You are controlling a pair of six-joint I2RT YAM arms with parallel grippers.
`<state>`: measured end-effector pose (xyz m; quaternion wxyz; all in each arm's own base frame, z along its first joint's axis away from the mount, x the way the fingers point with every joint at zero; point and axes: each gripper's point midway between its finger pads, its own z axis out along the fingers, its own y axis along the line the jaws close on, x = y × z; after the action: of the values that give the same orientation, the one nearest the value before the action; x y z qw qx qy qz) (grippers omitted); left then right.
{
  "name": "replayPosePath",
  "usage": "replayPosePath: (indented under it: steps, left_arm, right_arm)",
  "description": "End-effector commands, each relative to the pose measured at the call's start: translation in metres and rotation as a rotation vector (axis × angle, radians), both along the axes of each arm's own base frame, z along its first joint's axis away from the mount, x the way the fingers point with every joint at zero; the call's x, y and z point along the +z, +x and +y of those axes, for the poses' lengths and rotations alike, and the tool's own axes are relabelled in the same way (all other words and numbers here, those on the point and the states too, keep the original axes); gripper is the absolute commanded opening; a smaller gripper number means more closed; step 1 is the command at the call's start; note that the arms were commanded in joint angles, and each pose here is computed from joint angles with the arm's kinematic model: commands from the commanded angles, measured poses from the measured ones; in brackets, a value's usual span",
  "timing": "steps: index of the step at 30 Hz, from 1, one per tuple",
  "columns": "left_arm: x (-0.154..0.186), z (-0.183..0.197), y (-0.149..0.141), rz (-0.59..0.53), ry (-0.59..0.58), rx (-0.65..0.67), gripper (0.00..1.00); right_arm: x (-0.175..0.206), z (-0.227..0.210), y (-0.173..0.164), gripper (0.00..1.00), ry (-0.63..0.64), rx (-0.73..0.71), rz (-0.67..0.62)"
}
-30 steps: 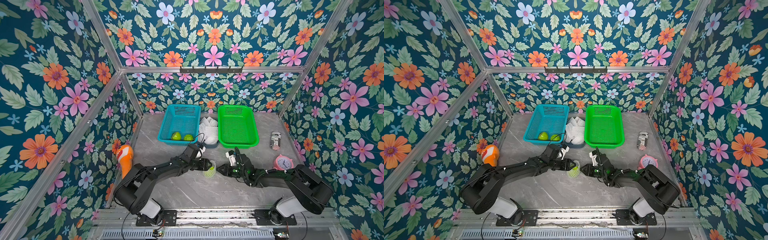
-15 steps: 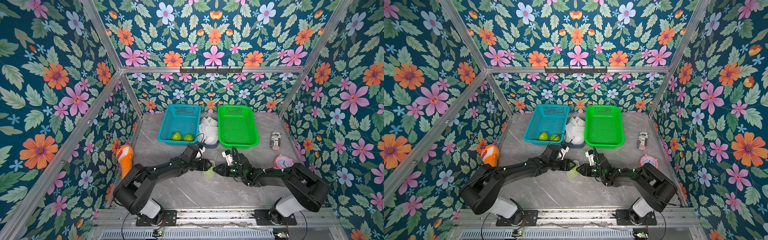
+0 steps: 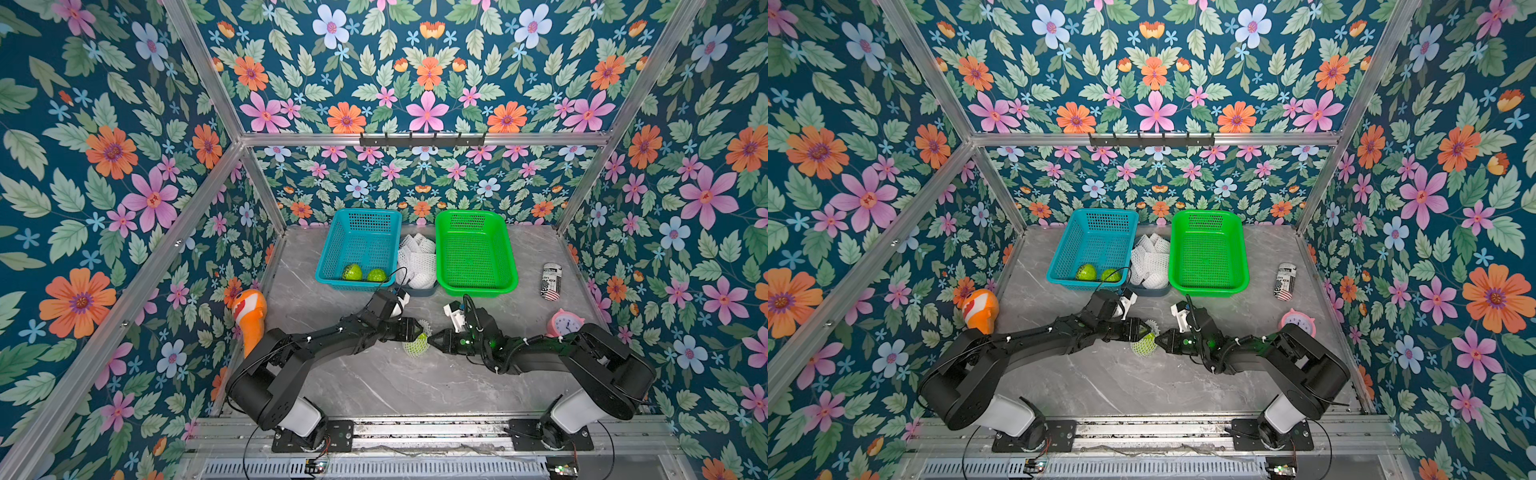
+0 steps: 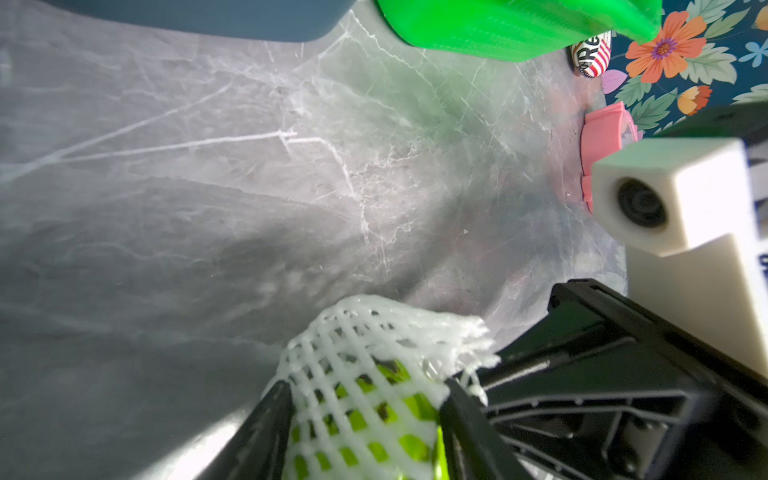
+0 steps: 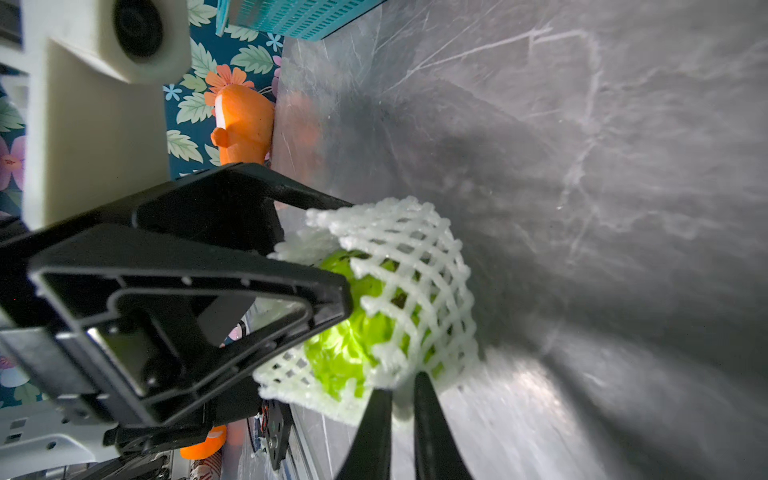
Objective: Sleeve custard apples in foam nets
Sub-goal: Put on the foam net on the custard apple.
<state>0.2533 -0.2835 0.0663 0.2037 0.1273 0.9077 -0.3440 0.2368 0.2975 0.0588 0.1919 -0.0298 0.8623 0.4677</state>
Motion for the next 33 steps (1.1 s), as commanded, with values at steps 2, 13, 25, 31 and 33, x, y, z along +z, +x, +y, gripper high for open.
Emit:
replayPosePath:
  steps: [2,13,25,31,33]
  left_arm:
    - [0.002,0.001,0.003,-0.013,-0.01,0.017,0.59]
    - [0.001,0.0,0.002,-0.011,-0.023,0.019,0.59]
    - [0.004,-0.002,0.001,-0.013,-0.053,0.021,0.59]
    - [0.01,-0.005,0.002,-0.021,-0.067,0.015,0.64]
    - [0.015,-0.006,0.004,-0.029,-0.076,0.012,0.67]
  right_arm:
    - [-0.007,-0.004,-0.003,0.14,-0.03,-0.001,0.013]
    - [-0.017,0.003,-0.003,0.21,-0.058,0.029,0.036]
    - [-0.009,0.003,0.0,0.32,-0.068,0.024,0.016]
    - [0.003,-0.005,-0.003,0.38,-0.096,0.028,-0.016]
    - [0.003,-0.006,-0.005,0.39,-0.102,0.03,-0.015]
